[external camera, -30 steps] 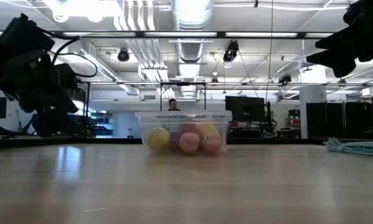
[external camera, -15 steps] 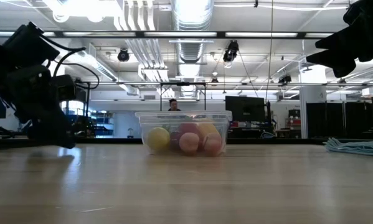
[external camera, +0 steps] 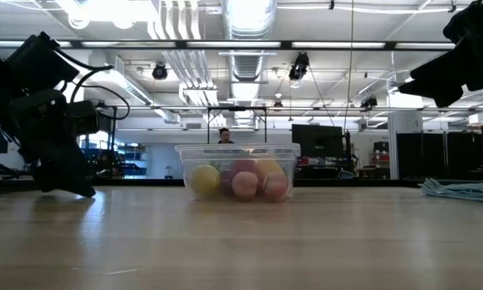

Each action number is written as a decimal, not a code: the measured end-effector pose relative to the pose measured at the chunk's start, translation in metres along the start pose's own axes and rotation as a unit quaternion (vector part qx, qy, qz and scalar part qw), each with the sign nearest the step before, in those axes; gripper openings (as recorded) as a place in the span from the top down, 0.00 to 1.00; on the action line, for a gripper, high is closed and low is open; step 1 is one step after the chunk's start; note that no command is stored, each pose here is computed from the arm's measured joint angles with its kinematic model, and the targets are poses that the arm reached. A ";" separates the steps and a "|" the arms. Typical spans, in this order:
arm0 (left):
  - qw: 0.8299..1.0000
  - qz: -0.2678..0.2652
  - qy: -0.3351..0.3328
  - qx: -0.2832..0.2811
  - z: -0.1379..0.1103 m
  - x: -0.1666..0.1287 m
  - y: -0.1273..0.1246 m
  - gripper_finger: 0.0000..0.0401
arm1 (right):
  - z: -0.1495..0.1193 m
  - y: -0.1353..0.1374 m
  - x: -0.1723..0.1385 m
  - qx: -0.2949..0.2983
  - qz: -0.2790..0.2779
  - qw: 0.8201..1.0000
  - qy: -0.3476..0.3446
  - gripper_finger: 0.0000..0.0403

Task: Pick and placing Produce into tupperware
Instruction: Return to Home Position

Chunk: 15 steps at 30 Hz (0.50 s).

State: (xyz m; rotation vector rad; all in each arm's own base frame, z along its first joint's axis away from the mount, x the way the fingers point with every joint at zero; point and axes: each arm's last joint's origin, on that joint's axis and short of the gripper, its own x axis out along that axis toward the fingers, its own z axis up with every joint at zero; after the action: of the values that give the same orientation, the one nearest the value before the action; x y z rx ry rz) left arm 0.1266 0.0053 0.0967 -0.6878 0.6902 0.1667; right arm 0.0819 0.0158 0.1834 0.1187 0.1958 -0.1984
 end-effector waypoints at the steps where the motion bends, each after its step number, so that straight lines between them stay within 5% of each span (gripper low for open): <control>1: 1.000 -0.002 -0.002 0.000 0.000 0.000 0.000 0.32 | 0.000 0.000 0.000 0.000 0.000 1.000 0.000 0.42; 15: 0.999 -0.020 -0.027 0.004 0.007 0.001 -0.005 0.32 | 0.000 0.000 0.000 0.000 0.000 1.000 -0.001 0.42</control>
State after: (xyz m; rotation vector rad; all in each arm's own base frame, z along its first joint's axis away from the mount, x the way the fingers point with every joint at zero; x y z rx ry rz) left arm 0.1330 0.0058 0.1023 -0.6861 0.6245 0.1446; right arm 0.0818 0.0158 0.1835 0.1195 0.1945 -0.1984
